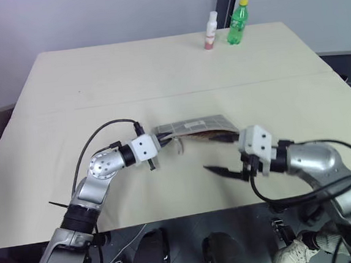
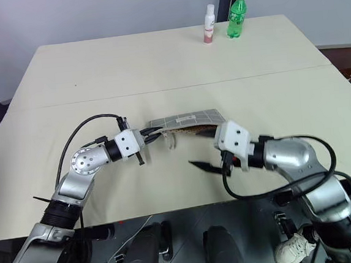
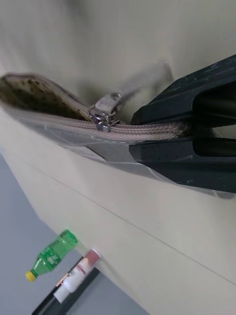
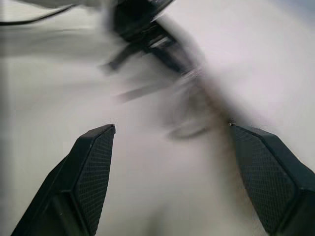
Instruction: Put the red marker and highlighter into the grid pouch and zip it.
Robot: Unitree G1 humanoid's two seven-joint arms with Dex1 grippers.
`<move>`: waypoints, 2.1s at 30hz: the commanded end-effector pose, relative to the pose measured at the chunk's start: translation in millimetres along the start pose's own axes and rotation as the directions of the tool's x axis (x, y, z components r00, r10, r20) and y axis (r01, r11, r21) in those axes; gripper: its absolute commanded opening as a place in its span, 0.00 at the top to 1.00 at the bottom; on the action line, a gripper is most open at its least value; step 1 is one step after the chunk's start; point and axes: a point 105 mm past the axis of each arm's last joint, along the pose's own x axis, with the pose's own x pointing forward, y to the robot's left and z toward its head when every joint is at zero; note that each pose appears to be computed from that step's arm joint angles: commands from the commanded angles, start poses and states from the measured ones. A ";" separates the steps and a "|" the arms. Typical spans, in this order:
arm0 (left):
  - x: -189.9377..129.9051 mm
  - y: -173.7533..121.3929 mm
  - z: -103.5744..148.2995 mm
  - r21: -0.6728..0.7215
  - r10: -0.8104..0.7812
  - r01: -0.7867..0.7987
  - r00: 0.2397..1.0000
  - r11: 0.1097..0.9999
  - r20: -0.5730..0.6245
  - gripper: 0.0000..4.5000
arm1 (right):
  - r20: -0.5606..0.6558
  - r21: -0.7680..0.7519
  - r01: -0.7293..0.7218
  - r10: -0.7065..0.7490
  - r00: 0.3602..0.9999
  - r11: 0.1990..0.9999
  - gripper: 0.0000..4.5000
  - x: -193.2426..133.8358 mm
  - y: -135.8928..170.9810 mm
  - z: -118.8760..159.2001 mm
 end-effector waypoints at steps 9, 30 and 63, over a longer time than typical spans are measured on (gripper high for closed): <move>28.9 -3.2 22.1 0.146 -0.065 0.056 0.996 0.988 0.060 1.00 | 0.018 0.342 0.184 -0.203 0.979 0.922 0.16 60.7 -25.8 -24.9; 35.1 -3.8 25.7 0.170 -0.037 0.027 0.998 0.985 0.058 1.00 | 0.152 0.477 0.123 -0.220 0.964 0.870 0.97 74.6 -35.2 -2.3; -87.4 64.0 -33.9 -0.335 0.298 -0.318 0.948 0.887 -0.112 0.00 | -0.065 0.193 0.296 -0.288 0.955 0.936 0.01 -100.0 -56.3 -44.6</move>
